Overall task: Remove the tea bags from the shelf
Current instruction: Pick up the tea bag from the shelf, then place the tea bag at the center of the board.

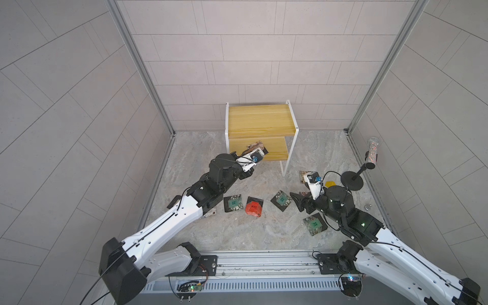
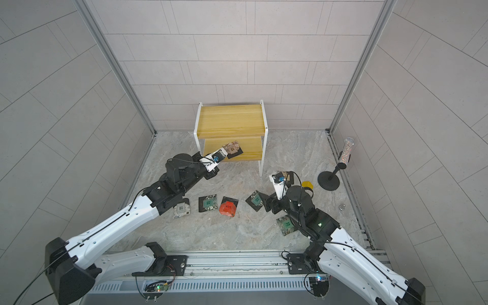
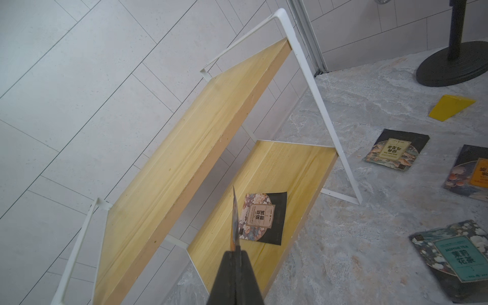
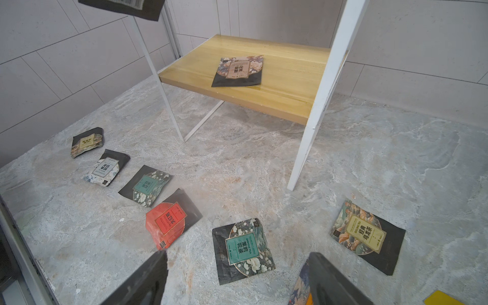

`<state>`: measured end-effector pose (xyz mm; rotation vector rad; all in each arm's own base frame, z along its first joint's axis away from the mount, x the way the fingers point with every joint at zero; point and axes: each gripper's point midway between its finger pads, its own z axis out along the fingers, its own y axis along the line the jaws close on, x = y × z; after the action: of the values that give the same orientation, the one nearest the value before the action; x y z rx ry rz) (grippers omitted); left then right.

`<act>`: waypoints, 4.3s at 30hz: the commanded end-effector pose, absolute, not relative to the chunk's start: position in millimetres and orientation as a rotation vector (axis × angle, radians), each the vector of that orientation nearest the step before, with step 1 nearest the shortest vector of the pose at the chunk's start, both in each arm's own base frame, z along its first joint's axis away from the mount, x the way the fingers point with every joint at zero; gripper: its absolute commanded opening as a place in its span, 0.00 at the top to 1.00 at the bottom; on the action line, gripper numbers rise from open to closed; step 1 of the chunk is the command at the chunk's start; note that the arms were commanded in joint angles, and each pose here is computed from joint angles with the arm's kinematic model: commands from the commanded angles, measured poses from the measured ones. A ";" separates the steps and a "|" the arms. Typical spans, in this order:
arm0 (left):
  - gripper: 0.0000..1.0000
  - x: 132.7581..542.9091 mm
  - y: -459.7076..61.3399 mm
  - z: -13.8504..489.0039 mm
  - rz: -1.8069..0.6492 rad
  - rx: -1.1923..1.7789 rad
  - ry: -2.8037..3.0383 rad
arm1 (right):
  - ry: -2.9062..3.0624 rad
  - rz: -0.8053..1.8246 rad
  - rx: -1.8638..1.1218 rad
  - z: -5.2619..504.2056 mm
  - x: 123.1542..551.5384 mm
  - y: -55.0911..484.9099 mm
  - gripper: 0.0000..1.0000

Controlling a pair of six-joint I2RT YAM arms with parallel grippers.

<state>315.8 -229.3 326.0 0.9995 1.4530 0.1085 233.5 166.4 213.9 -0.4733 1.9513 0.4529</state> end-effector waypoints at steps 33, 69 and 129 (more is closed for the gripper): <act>1.00 315.4 16.6 251.9 0.608 -0.171 2.193 | 1.908 0.513 -0.455 215.4 234.9 174.3 0.13; 1.00 420.9 98.8 80.0 0.966 -0.285 2.644 | 1.927 0.408 -0.425 209.8 240.7 160.1 0.13; 0.22 355.2 -85.5 255.8 -0.022 0.222 2.070 | 1.924 0.414 -0.403 226.5 242.9 157.7 0.12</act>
<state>361.3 -72.2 242.3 0.1289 2.1405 0.0090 242.1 159.6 215.6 -0.4191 1.9374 0.4095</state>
